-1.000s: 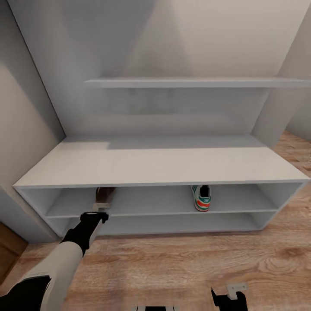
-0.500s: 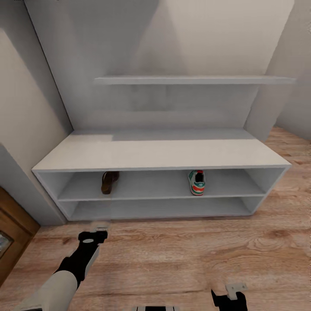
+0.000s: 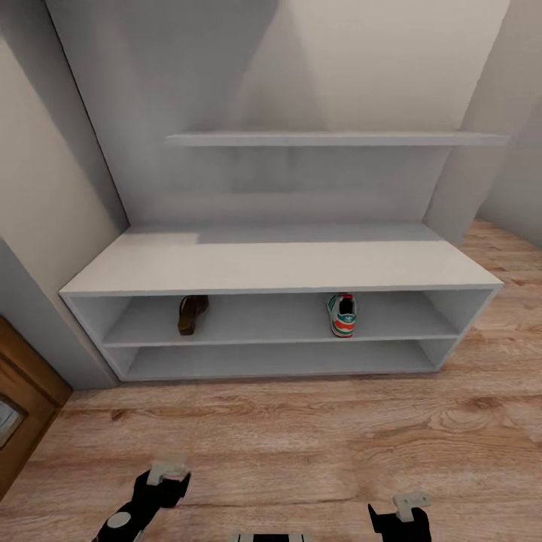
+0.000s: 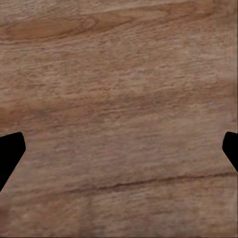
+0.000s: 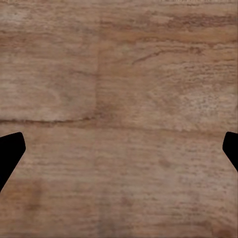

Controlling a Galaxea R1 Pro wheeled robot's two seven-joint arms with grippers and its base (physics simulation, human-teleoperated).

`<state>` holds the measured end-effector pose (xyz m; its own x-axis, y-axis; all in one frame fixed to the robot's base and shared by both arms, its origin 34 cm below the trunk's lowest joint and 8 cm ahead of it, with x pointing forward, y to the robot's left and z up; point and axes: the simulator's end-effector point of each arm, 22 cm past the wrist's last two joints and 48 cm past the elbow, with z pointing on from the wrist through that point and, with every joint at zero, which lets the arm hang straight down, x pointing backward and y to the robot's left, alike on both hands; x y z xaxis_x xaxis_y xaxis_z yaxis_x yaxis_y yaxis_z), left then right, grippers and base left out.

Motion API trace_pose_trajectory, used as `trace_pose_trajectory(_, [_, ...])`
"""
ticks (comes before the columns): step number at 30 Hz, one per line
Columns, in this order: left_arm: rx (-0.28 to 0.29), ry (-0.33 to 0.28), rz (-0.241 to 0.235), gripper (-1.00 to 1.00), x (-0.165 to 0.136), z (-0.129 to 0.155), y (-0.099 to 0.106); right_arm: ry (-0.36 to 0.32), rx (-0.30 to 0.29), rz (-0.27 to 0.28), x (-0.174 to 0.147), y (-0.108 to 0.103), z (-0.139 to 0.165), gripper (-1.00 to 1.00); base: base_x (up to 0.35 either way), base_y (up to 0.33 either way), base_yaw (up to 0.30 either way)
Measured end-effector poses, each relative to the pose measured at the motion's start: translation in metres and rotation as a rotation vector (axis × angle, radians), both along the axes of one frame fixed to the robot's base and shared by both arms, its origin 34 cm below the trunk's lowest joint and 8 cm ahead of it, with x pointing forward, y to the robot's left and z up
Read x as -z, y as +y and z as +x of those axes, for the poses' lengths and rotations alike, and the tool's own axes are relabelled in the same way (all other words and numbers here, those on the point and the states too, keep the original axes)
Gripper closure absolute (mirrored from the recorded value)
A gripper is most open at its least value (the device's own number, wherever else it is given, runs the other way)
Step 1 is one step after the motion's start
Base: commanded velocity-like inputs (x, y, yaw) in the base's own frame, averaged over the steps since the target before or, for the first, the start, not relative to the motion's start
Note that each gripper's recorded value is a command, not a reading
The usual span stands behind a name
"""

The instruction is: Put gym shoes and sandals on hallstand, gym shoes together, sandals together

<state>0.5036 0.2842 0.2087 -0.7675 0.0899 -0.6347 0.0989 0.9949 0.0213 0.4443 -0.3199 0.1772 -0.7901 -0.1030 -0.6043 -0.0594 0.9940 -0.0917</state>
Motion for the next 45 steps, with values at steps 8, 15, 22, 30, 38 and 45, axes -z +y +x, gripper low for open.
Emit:
trace_pose_trajectory(8, [-0.030, 0.106, -0.082, -1.00, 0.034, -0.089, 0.029, -0.003, 0.003, 0.000, -0.001, -0.001, 0.001, -1.00, 0.000, 0.000, 0.000])
trace_pose_trajectory(15, [-0.057, 0.095, -0.081, -1.00, 0.034, -0.094, 0.036, -0.016, 0.011, -0.003, -0.003, -0.004, 0.003, -1.00, 0.000, 0.000, 0.000])
trace_pose_trajectory(22, [-0.055, 0.073, -0.080, -1.00, 0.033, -0.100, 0.033, -0.031, 0.130, -0.034, -0.007, -0.035, 0.003, -1.00, 0.000, 0.000, -0.232])
trace_pose_trajectory(30, [-0.055, 0.068, -0.079, -1.00, 0.034, -0.103, 0.034, -0.034, 0.153, -0.031, -0.007, -0.039, 0.003, -1.00, 0.000, 0.000, -0.285])
trace_pose_trajectory(38, [-0.056, 0.074, -0.079, -1.00, 0.035, -0.106, 0.034, -0.035, 0.158, -0.031, -0.008, -0.040, 0.003, -1.00, 0.000, 0.000, -0.293])
trace_pose_trajectory(45, [-0.056, 0.074, -0.080, -1.00, 0.035, -0.107, 0.033, -0.036, 0.170, -0.029, -0.008, -0.042, 0.003, -1.00, 0.000, 0.000, -0.299])
